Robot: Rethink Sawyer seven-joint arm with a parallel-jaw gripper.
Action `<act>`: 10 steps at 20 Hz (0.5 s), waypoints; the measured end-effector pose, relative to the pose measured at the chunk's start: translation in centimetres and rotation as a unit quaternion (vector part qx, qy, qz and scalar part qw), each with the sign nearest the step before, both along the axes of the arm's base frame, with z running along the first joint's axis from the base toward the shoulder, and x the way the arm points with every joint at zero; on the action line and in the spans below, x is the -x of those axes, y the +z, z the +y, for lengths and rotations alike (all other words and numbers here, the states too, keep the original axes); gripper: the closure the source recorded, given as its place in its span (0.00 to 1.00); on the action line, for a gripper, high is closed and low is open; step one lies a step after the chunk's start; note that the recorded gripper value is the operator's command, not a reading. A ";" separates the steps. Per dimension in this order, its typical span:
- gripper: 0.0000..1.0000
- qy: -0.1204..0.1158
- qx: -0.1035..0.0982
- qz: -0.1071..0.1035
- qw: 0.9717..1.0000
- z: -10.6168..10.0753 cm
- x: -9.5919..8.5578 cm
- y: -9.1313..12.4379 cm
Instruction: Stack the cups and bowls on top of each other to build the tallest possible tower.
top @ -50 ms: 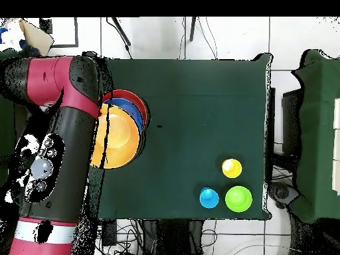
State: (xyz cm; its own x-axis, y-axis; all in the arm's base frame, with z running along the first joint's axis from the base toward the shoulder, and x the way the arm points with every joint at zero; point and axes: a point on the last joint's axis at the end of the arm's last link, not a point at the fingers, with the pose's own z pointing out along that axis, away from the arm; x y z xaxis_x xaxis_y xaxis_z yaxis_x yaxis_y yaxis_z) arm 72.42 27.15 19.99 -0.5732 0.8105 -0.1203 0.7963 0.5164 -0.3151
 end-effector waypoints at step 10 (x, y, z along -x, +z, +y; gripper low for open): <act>1.00 0.004 0.004 -0.028 1.000 -0.7 -0.5 -0.7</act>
